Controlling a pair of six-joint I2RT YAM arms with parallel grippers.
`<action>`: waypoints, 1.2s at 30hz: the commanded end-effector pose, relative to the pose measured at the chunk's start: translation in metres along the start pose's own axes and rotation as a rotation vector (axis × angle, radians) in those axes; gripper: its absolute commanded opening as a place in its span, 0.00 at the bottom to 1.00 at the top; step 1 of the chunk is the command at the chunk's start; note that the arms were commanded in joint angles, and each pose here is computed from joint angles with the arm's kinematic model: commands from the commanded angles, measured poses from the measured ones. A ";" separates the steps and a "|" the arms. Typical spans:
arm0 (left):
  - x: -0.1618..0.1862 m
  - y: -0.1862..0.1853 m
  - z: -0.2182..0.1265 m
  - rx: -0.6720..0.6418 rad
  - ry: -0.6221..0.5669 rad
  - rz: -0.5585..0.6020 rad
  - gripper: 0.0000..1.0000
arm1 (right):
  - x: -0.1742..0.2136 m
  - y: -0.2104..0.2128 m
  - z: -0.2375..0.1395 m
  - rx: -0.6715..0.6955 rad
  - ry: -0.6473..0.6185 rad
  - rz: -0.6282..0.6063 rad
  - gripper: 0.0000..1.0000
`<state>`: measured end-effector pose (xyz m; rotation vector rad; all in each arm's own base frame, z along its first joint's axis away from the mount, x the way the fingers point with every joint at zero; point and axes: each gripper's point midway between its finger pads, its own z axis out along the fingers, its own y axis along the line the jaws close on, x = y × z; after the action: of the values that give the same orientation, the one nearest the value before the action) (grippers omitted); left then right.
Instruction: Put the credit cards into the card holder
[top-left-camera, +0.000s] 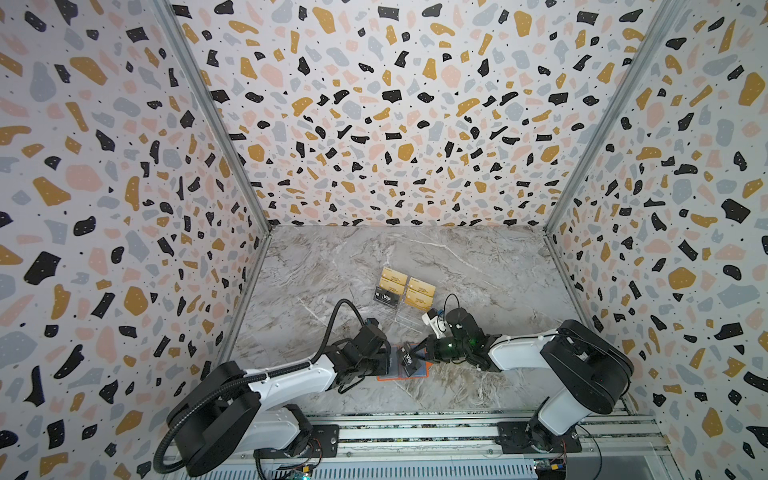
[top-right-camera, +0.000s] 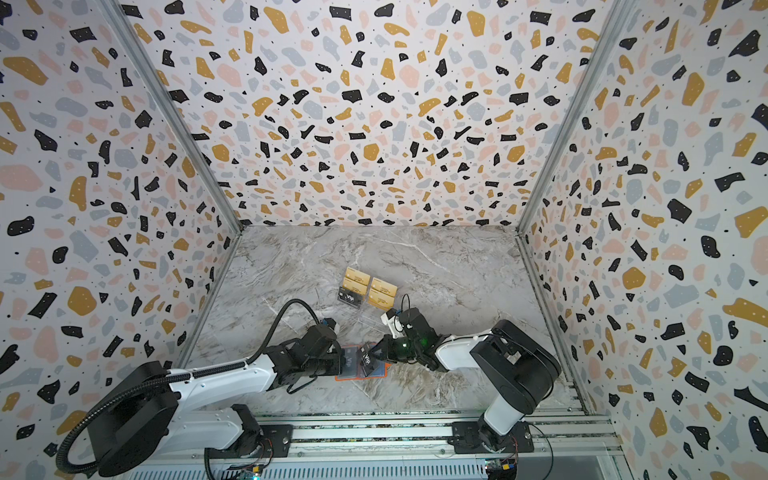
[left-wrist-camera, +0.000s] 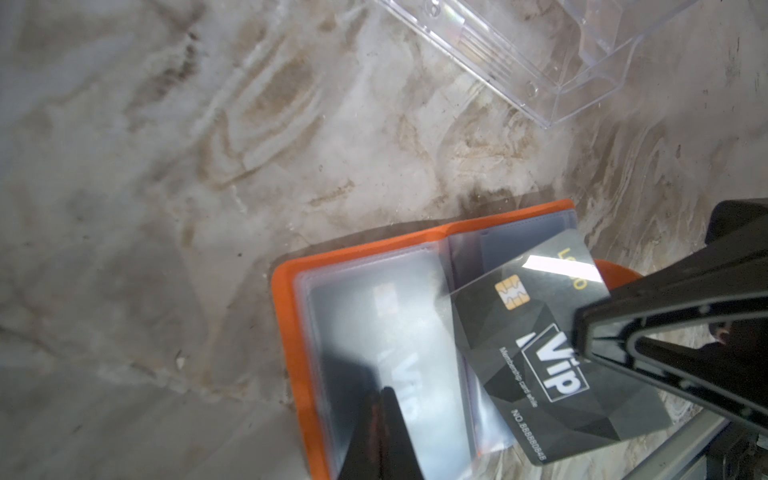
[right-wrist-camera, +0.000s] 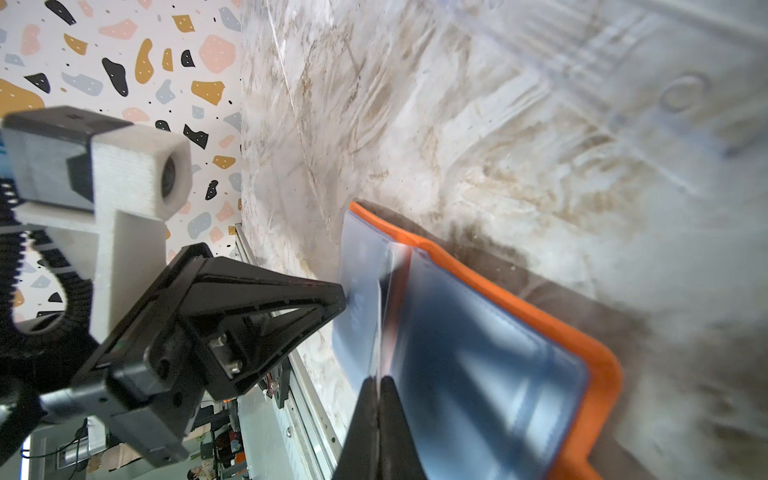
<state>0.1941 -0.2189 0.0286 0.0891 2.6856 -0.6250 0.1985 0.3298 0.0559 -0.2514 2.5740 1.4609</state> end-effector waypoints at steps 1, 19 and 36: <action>-0.001 -0.003 -0.002 0.014 -0.012 0.004 0.06 | -0.011 0.013 0.004 -0.037 -0.024 -0.017 0.00; 0.001 -0.004 -0.002 0.029 -0.008 -0.006 0.03 | -0.007 0.005 0.017 -0.058 -0.090 0.037 0.00; 0.009 0.000 0.001 0.029 0.013 -0.019 0.00 | -0.002 -0.006 0.021 -0.071 -0.157 0.063 0.00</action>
<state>0.1902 -0.2185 0.0257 0.0743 2.6910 -0.6478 0.2021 0.3460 0.0419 -0.0923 2.4488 1.5421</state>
